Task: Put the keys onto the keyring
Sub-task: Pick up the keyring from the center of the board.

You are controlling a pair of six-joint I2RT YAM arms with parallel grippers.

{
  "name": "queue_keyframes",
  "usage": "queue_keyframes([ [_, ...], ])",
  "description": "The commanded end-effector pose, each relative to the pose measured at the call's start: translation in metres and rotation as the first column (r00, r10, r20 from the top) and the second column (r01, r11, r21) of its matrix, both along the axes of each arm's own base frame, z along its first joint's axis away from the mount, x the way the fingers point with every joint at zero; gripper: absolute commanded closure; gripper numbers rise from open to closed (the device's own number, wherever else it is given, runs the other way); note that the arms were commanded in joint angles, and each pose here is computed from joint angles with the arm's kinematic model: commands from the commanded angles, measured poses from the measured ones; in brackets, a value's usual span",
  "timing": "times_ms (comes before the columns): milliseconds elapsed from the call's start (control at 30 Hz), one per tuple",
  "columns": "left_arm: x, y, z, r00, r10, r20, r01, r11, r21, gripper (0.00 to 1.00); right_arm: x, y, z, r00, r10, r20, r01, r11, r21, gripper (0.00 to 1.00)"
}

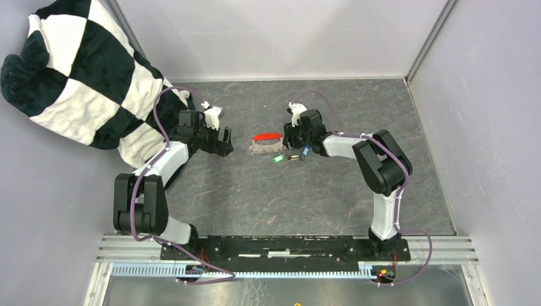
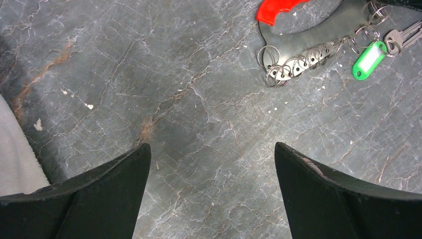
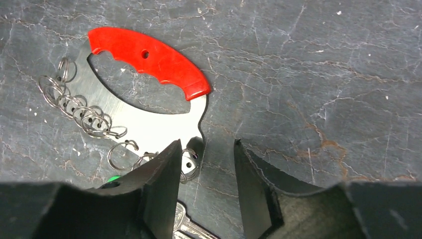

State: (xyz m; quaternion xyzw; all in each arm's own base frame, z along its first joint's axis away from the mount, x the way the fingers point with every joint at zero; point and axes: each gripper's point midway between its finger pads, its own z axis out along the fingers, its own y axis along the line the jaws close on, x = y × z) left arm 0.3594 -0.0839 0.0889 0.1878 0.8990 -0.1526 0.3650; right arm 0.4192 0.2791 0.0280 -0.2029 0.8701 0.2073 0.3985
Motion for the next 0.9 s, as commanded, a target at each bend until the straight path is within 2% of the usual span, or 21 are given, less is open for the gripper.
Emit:
queue_keyframes([
  [0,0.009,-0.002,0.023,0.996,-0.045,0.073,0.043,0.999,0.026,0.02,-0.001,0.017,0.005,0.998,0.058,0.002,-0.058,0.997,0.056,0.54],
  [67,0.008,-0.004,0.024,0.996,-0.05,0.077,0.047,0.998,0.033,0.02,-0.006,0.019,0.005,0.997,0.079,-0.014,-0.078,0.995,0.07,0.55],
  [333,0.003,-0.006,0.024,0.995,-0.067,0.074,0.063,0.997,0.048,0.03,-0.022,0.017,0.017,0.996,0.091,-0.006,-0.09,0.989,0.114,0.44],
  [500,0.002,-0.006,0.027,0.995,-0.068,0.078,0.064,0.997,0.052,0.03,-0.026,0.015,0.017,0.996,0.087,-0.008,-0.085,0.99,0.116,0.53],
  [667,0.001,-0.007,0.031,0.994,-0.072,0.082,0.067,0.996,0.053,0.04,-0.03,0.011,0.011,0.996,0.088,-0.016,-0.086,0.991,0.101,0.69],
  [867,0.001,-0.011,0.031,0.994,-0.087,0.073,0.083,0.995,0.06,0.04,-0.023,0.017,0.016,0.996,0.092,0.004,-0.092,0.99,0.105,0.77],
])
